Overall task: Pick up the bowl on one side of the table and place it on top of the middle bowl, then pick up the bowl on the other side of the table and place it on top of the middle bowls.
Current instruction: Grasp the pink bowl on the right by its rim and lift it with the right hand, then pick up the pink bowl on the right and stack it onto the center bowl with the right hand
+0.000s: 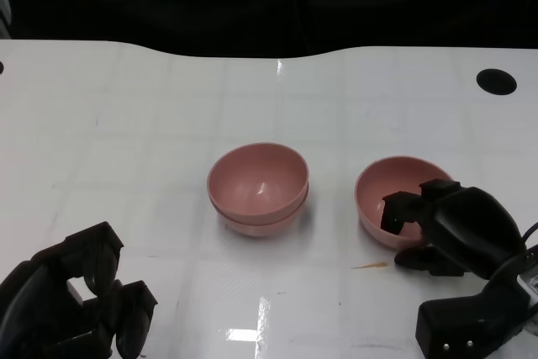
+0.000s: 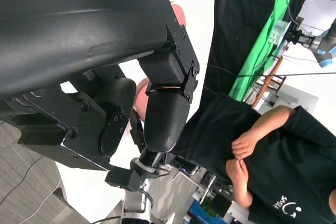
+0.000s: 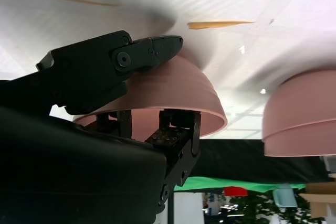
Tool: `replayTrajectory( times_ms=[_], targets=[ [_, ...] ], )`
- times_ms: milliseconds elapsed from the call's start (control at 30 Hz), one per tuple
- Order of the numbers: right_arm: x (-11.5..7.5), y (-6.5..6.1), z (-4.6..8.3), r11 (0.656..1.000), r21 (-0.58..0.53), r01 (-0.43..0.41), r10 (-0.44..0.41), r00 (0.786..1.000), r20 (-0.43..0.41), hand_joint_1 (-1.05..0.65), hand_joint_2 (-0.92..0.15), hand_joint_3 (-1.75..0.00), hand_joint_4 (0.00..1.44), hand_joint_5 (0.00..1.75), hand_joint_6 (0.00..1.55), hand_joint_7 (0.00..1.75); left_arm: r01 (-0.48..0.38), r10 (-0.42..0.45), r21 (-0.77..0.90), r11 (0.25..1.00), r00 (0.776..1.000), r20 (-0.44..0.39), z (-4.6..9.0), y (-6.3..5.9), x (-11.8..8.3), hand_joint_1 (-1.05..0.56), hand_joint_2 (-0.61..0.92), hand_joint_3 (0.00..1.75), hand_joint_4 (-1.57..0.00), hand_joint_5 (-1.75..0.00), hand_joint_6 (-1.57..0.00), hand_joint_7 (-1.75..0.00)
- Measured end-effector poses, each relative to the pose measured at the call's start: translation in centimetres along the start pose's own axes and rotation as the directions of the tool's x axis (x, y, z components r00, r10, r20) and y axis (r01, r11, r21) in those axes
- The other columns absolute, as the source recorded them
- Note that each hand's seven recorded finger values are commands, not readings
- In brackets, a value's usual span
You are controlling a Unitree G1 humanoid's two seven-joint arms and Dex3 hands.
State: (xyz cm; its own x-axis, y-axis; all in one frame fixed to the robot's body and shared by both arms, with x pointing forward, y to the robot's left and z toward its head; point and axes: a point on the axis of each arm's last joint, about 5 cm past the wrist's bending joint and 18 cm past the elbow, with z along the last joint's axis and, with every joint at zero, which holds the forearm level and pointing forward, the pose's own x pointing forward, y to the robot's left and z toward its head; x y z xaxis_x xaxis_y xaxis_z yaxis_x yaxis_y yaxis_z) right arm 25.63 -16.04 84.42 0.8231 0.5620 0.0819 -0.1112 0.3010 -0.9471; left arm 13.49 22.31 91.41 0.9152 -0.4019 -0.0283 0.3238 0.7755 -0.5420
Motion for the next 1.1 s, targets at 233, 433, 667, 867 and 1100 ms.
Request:
replayTrajectory(
  times_ms=[233,433,667,867,1100],
  targets=[
    [0.8,-1.8,0.3,1.000,0.014,0.027,-0.028,0.996,0.085,-0.20,-0.92,-0.34,0.75,1.75,0.54,1.75,0.001,-0.001,0.000,1.000,1.000,0.002,0.0,0.0,0.1,0.13,0.77,1.57,-1.10,-1.75,-0.92,-1.75],
    [2.4,-3.8,0.7,0.998,-0.021,0.064,-0.061,0.990,0.125,-0.19,-0.91,-0.21,0.75,1.75,0.51,1.75,-0.006,0.006,0.003,1.000,1.000,0.002,-0.1,0.0,0.1,0.14,0.80,1.57,-1.11,-1.75,-0.91,-1.75],
    [4.0,-5.8,1.1,0.993,-0.031,0.117,-0.110,0.976,0.186,-0.20,-0.92,-0.32,0.84,1.75,0.61,1.75,-0.009,0.009,0.001,1.000,1.000,0.001,-0.1,0.1,0.2,0.14,0.80,1.56,-1.10,-1.75,-0.91,-1.75],
    [5.8,-7.9,2.1,0.986,-0.044,0.161,-0.143,0.950,0.276,-0.26,-0.90,-0.35,0.84,1.75,0.61,1.75,-0.012,0.012,-0.002,1.000,1.000,0.002,-0.1,0.1,0.3,0.15,0.82,1.55,-1.11,-1.75,-0.91,-1.75],
    [7.5,-8.4,4.2,0.988,-0.050,0.147,-0.120,0.924,0.364,-0.26,-0.86,-0.35,0.84,1.75,0.61,1.73,-0.014,0.014,-0.008,1.000,1.000,0.004,-0.3,0.1,0.4,0.16,0.85,1.56,-1.12,-1.75,-0.91,-1.75]
  ],
)
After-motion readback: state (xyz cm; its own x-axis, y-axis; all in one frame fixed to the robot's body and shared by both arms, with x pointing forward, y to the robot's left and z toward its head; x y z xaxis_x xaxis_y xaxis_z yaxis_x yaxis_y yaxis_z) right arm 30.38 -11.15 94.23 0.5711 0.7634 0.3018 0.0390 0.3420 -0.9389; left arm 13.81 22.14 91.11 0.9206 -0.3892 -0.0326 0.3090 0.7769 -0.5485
